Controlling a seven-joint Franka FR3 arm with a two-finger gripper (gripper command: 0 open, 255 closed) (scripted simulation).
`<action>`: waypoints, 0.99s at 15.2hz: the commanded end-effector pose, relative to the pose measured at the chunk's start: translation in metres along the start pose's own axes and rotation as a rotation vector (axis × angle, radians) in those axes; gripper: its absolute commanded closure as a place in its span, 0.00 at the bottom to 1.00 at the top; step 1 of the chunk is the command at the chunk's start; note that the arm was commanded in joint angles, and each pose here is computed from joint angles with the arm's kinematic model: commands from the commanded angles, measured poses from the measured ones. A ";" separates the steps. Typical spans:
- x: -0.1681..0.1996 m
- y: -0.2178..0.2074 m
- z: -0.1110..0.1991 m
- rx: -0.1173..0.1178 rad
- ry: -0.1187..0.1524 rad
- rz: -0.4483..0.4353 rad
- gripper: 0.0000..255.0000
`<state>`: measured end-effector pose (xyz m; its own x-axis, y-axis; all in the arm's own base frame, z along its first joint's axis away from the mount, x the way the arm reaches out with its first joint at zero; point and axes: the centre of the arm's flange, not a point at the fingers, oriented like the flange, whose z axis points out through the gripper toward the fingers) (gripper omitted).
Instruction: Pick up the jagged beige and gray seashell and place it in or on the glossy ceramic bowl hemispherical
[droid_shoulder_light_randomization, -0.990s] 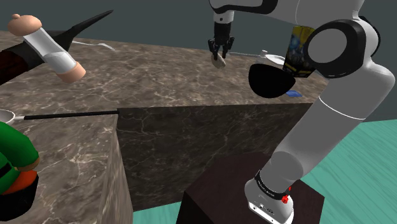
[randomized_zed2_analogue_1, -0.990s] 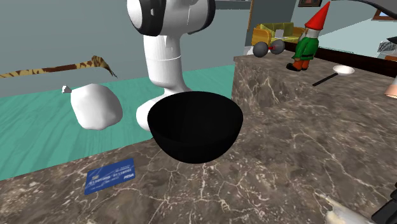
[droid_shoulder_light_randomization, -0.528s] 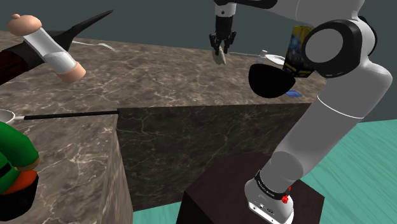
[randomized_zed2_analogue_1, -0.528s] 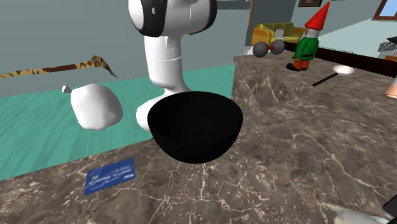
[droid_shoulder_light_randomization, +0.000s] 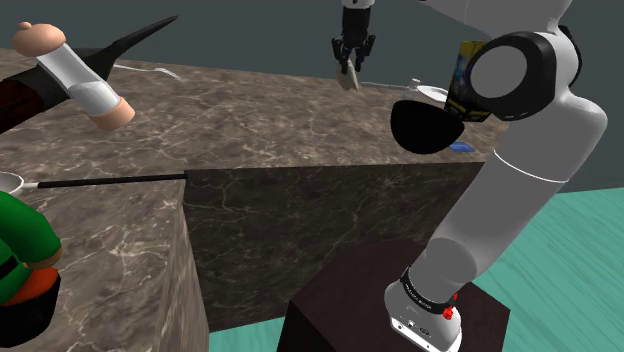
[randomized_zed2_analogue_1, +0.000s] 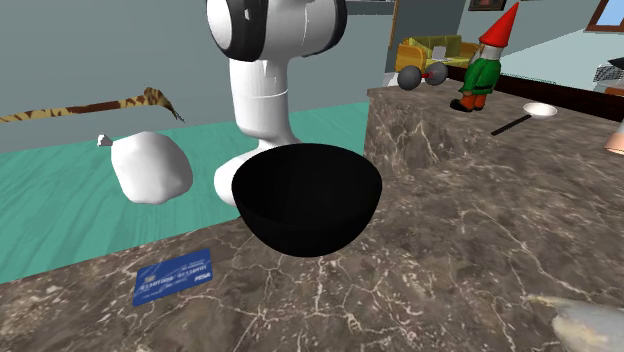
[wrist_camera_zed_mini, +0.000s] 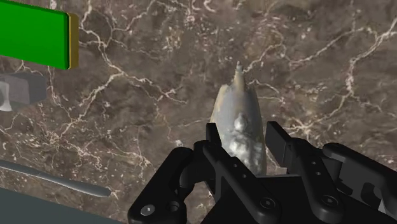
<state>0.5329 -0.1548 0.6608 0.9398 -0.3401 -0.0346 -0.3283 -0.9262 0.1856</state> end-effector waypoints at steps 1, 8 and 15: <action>0.000 0.003 -0.011 0.000 0.000 0.000 1.00; -0.001 0.010 -0.047 0.000 0.000 0.000 1.00; -0.002 0.017 -0.083 0.000 0.000 0.000 1.00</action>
<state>0.5334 -0.1557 0.7403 0.9397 -0.3402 -0.0344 -0.3285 -0.9261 0.1856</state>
